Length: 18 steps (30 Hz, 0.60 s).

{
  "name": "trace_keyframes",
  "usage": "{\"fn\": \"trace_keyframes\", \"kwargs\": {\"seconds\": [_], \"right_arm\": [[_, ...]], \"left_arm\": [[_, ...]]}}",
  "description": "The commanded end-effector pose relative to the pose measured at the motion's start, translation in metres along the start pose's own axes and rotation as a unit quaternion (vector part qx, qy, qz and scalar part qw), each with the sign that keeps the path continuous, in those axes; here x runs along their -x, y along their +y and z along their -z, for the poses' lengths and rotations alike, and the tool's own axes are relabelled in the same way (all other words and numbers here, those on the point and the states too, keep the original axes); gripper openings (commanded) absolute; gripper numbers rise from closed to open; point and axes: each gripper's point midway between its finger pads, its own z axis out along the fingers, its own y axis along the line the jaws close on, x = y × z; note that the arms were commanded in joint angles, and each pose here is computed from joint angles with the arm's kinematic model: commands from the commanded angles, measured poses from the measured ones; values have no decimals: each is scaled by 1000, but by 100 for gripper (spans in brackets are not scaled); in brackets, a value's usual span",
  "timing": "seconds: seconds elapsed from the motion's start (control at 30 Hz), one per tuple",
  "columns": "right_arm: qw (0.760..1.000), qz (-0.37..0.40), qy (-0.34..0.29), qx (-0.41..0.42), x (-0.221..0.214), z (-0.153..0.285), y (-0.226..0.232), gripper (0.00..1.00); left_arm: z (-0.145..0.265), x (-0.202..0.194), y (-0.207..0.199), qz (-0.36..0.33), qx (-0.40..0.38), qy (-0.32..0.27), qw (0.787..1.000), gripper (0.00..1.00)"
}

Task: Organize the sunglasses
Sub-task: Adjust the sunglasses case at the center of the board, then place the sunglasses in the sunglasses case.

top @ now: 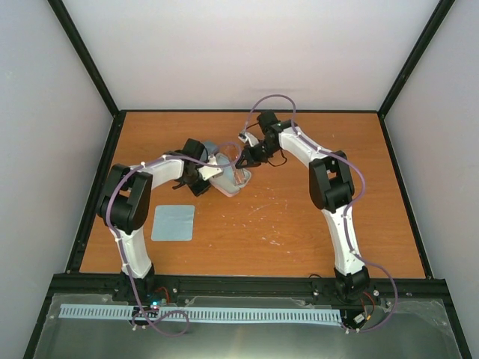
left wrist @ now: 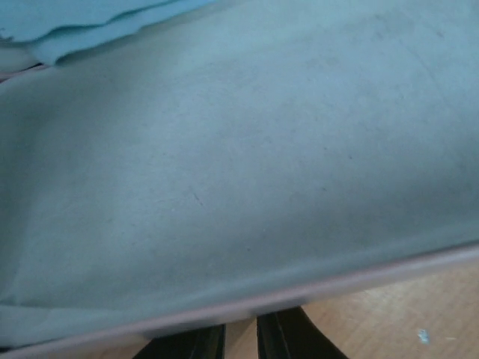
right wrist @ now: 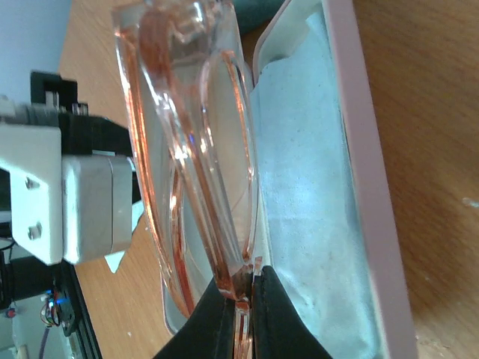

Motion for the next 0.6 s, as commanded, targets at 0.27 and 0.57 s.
{"fn": "trace_keyframes", "kwargs": {"seconds": [0.27,0.57], "right_arm": [[999,27,19,-38,-1,-6,2,3],[999,11,35,-24,-4,-21,-5,3]], "left_arm": [[7,21,39,-8,66,-13,998,19],[13,56,69,-8,101,-40,994,30]]}}
